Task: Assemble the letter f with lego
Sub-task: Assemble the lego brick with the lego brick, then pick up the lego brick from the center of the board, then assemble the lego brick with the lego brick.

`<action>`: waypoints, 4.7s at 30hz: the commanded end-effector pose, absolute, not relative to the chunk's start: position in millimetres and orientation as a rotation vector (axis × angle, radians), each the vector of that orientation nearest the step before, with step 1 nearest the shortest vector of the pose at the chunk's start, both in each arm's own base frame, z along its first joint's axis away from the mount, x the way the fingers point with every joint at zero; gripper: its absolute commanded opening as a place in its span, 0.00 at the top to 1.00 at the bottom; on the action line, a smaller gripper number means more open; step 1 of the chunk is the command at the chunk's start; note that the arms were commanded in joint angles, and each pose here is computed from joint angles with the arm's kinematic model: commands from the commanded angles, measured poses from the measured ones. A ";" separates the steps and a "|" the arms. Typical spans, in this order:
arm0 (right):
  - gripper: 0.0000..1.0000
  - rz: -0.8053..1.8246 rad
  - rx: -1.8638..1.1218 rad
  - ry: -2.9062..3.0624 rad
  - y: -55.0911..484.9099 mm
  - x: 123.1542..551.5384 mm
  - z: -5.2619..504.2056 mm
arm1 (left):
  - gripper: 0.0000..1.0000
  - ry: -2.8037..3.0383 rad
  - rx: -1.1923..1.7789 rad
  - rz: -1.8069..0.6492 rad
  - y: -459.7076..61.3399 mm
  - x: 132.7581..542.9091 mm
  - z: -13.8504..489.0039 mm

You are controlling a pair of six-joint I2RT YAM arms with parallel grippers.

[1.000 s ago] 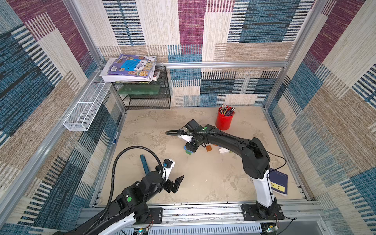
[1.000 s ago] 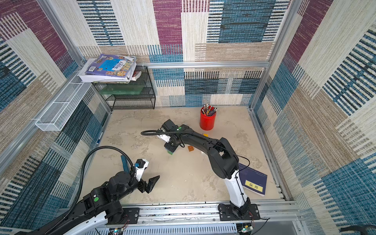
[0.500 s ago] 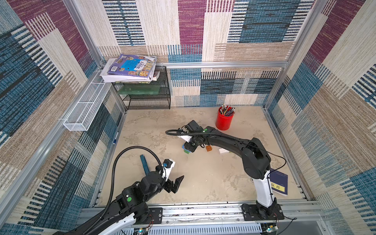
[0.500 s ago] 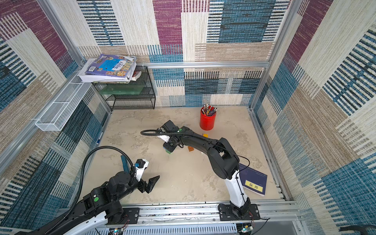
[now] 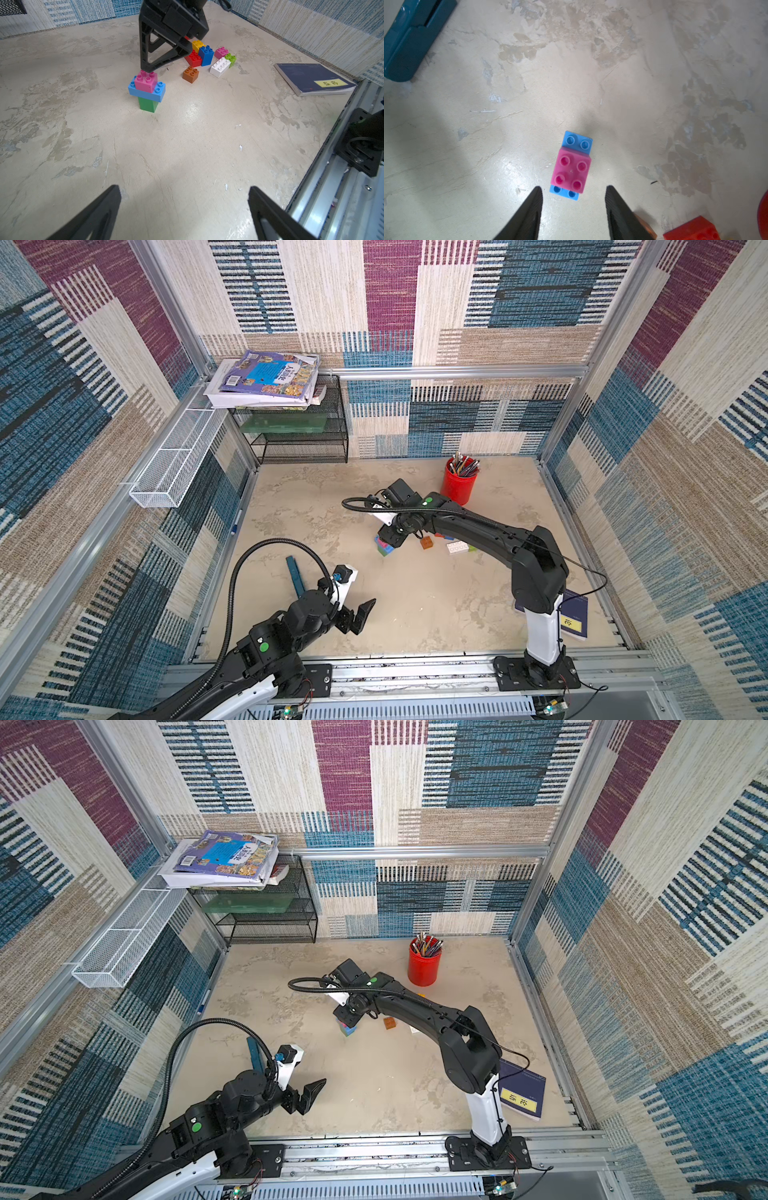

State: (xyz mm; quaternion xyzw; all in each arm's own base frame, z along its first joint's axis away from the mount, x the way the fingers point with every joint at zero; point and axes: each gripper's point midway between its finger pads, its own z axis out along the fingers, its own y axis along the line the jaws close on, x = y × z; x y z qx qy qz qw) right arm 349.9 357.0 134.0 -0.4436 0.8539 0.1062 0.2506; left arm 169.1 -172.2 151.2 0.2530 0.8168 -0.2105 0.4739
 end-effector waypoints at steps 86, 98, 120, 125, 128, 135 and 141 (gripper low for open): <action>0.62 0.165 -0.730 2.560 306.2 381.8 119.1 | 0.01 1.988 0.572 -0.493 -168.7 175.2 153.8; 0.62 0.212 -0.826 2.520 351.2 367.2 142.4 | 0.01 1.990 0.563 -0.489 -167.8 175.9 154.2; 0.63 0.214 -0.929 2.517 373.7 352.1 127.5 | 0.01 1.991 0.562 -0.487 -167.5 176.0 153.7; 0.63 0.213 -0.938 2.517 374.6 351.3 125.9 | 0.01 1.991 0.561 -0.488 -167.6 176.0 153.8; 0.63 0.216 -0.948 2.517 375.9 350.2 124.8 | 0.01 1.991 0.560 -0.487 -167.3 176.1 154.0; 0.63 0.215 -0.967 2.521 377.5 348.4 120.7 | 0.01 1.990 0.561 -0.487 -167.5 176.0 153.8; 0.63 0.201 -0.982 2.530 375.5 347.3 116.2 | 0.01 1.992 0.562 -0.486 -167.3 176.0 153.4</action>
